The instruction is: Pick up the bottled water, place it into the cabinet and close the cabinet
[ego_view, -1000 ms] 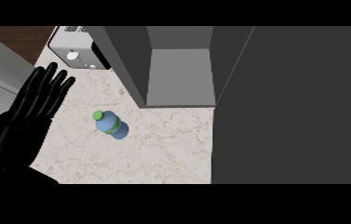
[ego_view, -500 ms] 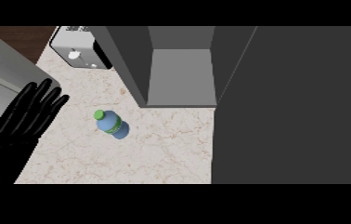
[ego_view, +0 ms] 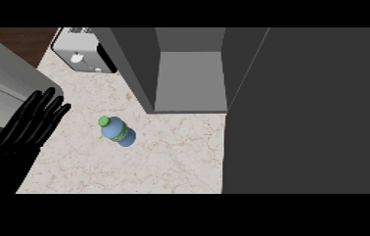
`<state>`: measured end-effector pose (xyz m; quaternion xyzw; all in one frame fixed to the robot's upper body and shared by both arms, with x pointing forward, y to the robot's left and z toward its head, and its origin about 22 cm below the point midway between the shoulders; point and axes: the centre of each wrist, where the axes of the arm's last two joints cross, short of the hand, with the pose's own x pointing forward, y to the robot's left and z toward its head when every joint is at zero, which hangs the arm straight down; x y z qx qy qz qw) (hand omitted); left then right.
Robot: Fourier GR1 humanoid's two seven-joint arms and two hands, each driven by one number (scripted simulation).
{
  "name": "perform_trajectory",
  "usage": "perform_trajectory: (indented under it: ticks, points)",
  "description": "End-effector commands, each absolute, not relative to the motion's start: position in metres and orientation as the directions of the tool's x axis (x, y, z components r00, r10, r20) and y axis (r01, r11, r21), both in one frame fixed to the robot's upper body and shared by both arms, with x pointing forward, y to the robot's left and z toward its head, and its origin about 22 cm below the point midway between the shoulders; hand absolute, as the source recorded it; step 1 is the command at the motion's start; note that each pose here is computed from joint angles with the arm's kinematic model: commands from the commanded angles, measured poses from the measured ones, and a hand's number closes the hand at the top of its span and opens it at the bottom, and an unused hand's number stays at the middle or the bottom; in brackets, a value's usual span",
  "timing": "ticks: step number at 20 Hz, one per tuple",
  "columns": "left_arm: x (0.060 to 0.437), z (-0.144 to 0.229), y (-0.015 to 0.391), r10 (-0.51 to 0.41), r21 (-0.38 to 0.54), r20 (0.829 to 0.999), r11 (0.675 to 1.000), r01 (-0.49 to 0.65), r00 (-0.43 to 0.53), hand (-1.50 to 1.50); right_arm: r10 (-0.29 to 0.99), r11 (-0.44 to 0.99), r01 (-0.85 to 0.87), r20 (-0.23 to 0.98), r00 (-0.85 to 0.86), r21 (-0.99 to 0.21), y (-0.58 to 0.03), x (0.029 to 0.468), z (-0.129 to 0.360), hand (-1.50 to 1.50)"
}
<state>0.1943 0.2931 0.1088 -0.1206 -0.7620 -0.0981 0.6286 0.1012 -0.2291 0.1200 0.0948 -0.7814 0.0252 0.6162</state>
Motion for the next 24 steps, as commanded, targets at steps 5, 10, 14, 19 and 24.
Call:
perform_trajectory:
  ticks: [5,10,14,19,24]
  points:
    - [0.186,0.055,0.308,0.034,0.003,0.986,0.976,0.22,-0.164,-1.5,-0.088,0.982,-0.183,0.96,-0.266,0.04,-0.235,0.059,0.15,-1.5]
    - [0.234,0.051,0.297,0.008,0.018,0.99,0.983,0.182,-0.139,-1.5,-0.088,0.983,-0.176,0.96,-0.265,0.042,-0.232,0.062,0.136,-1.5]
    - [0.235,0.016,0.309,0.001,0.017,0.996,0.981,0.194,-0.095,-1.5,-0.076,0.982,-0.187,0.962,-0.262,0.026,-0.236,0.045,0.134,-1.5]
    - [0.241,-0.027,0.312,0.005,0.014,0.995,0.983,0.183,-0.102,-1.5,-0.08,0.982,-0.185,0.956,-0.283,0.027,-0.241,0.049,0.141,-1.5]
    - [0.252,-0.062,0.307,0.025,-0.016,0.998,0.99,0.143,-0.062,-1.5,-0.081,0.98,-0.196,0.957,-0.279,0.026,-0.243,0.039,0.152,-1.5]
